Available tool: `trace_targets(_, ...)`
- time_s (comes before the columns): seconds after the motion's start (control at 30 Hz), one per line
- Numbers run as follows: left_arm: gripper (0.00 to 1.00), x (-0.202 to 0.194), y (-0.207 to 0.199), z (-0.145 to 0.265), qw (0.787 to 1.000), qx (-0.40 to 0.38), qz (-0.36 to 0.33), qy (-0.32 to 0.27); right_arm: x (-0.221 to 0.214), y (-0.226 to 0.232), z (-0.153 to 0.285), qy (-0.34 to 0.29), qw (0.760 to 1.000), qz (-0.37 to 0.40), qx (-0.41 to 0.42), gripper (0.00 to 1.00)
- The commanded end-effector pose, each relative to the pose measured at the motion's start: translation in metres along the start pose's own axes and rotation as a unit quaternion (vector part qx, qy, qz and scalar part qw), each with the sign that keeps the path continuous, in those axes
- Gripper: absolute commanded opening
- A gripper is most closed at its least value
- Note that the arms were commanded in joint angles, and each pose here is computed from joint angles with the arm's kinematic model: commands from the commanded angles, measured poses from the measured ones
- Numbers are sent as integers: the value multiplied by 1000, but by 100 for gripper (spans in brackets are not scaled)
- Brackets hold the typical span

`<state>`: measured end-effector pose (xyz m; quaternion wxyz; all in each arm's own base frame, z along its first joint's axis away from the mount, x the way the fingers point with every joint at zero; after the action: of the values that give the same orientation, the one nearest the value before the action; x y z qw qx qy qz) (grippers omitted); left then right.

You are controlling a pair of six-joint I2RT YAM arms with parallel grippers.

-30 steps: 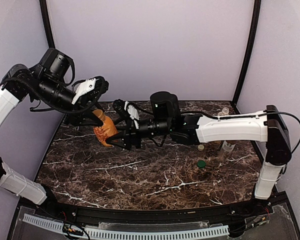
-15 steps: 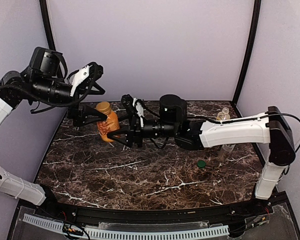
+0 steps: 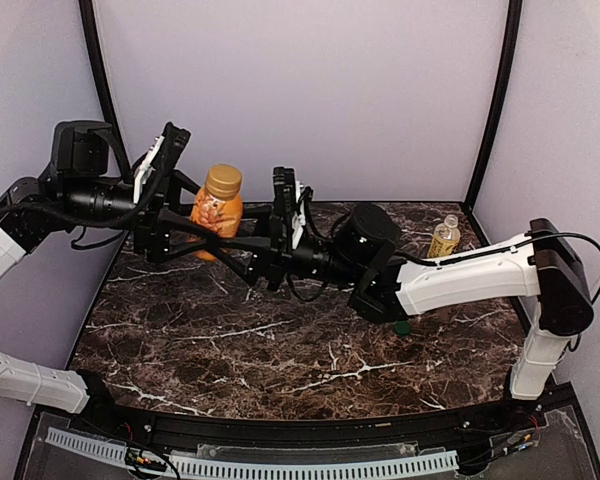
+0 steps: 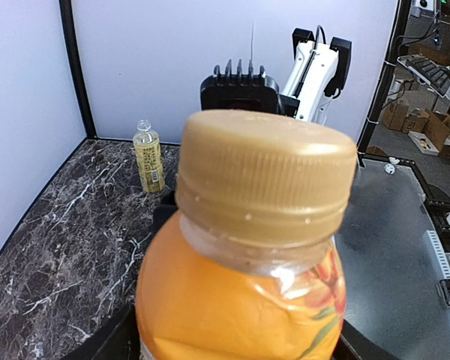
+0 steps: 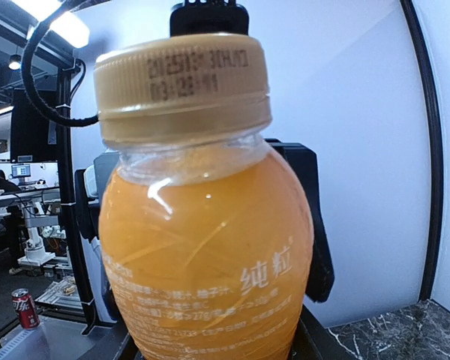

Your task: Unscrew the bottle caps

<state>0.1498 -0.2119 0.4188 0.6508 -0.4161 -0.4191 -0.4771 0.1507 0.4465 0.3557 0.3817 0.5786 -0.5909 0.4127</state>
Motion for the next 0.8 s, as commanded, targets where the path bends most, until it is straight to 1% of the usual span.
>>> trace_targets(0.0,73,5,-7,0,999,-33,15,-28,11,5,-9,-34,999,20,19,44)
trace_targets(0.1,65,9,-8,2,999,-34,13,-36,6,5,-11,-25,999,18,21,43)
trace_targets(0.33,62,17,-11,5,998,-44,9,-48,3,4,-10,-18,1000,15,16,43)
trace_targets(0.4,70,20,-11,5,998,-45,9,-50,4,5,-10,-18,1000,16,17,43)
trace_targets(0.43,77,21,-12,6,997,-49,6,-53,4,5,-10,-18,1000,17,15,43)
trace_targets(0.5,84,24,-13,7,997,-53,6,-57,5,4,-10,-17,1000,17,13,43)
trace_targets(0.6,87,26,-13,8,997,-56,4,-60,5,4,-10,-16,1000,16,12,43)
trace_targets(0.63,86,26,-13,8,997,-57,3,-59,5,4,-10,-15,1000,16,12,43)
trace_targets(0.7,80,23,-13,8,997,-58,3,-54,6,4,-10,-17,1000,17,10,43)
trace_targets(0.73,74,21,-12,7,997,-57,5,-51,7,4,-9,-18,1000,18,10,43)
trace_targets(0.77,71,18,-12,7,997,-56,4,-47,7,4,-9,-18,1000,18,10,43)
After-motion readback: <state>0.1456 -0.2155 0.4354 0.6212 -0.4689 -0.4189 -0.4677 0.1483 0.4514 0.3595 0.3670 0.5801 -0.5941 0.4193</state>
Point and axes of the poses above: each gripper's point midway between its finger pads, its own z axis back along the fingers, its own y axis along the line the jaws close on, x = y × z, the point moved 7 cm from there along z, back along the fingers, and after that the axes turned 7 degrees about z, right-handed, at the moved point
